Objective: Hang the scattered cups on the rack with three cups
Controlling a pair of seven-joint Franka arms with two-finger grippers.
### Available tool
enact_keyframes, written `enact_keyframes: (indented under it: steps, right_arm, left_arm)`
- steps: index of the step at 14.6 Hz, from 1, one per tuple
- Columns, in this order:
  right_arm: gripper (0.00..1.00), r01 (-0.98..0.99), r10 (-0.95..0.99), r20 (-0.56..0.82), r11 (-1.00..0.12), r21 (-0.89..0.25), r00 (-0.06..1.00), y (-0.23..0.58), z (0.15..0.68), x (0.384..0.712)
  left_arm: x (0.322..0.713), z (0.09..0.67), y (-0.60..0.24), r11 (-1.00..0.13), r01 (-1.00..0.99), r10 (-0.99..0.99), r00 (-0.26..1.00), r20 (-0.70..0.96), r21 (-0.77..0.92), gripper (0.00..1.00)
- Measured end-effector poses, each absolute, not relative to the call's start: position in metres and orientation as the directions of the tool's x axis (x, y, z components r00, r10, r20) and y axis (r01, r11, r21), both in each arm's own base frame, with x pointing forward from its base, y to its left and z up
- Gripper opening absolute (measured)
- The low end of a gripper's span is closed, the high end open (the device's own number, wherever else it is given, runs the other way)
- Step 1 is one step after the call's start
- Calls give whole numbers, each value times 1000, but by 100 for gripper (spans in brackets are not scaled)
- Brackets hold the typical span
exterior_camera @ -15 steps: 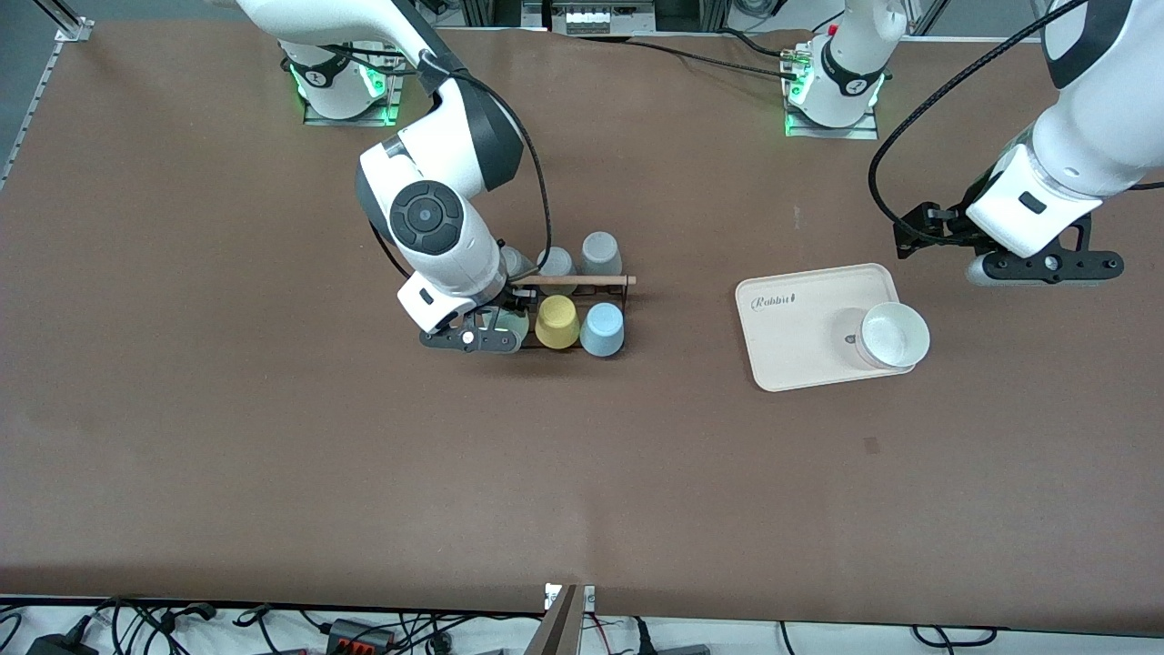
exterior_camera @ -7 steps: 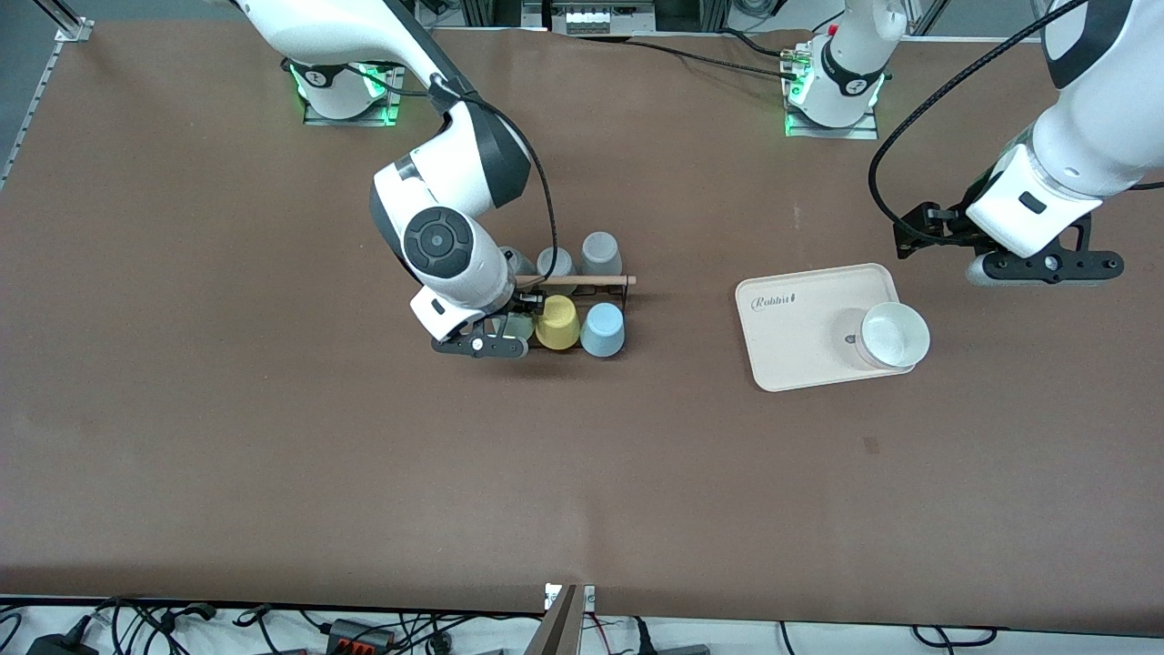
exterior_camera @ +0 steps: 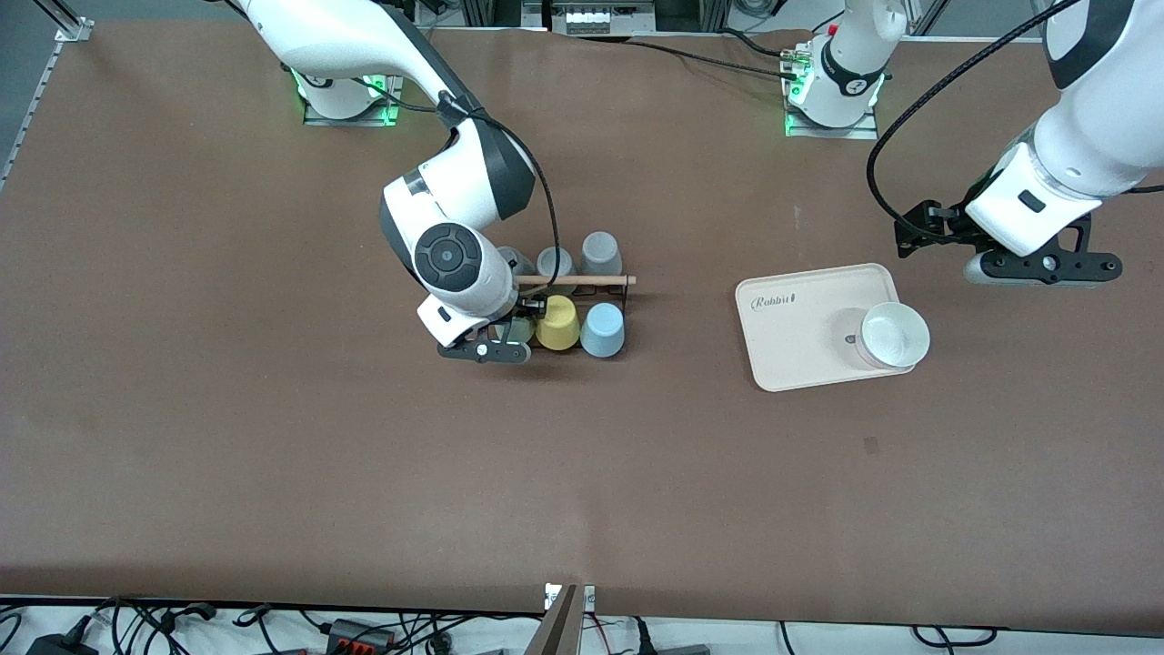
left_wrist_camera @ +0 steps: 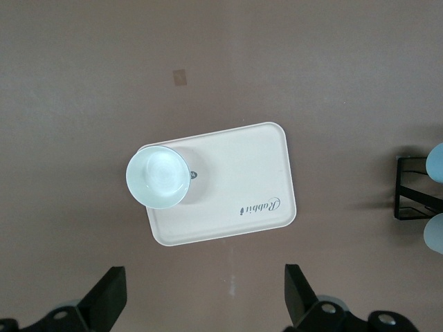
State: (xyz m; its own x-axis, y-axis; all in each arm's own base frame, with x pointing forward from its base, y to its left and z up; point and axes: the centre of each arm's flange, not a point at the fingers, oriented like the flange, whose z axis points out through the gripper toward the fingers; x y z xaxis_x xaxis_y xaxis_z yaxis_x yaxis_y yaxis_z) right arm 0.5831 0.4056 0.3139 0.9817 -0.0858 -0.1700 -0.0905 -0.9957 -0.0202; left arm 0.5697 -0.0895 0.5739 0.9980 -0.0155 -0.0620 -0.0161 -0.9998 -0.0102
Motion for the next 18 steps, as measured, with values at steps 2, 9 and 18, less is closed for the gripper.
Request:
enact_keyframes:
  steps: [2, 9, 18]
  right_arm:
    - [86, -108, -102, -155, -994, -30, 983, 408, 323, 587]
    - [100, -155, -149, -113, -987, -47, 982, 384, 399, 617]
    - [100, -197, -195, -40, -979, -57, 980, 191, 485, 683]
  left_arm:
    - [570, 574, -88, -1000, -23, -23, 998, -62, -10, 100]
    - [571, 574, -85, -999, -49, -48, 997, -61, -9, 100]
    - [570, 574, -86, -999, -52, -52, 997, -61, -9, 100]
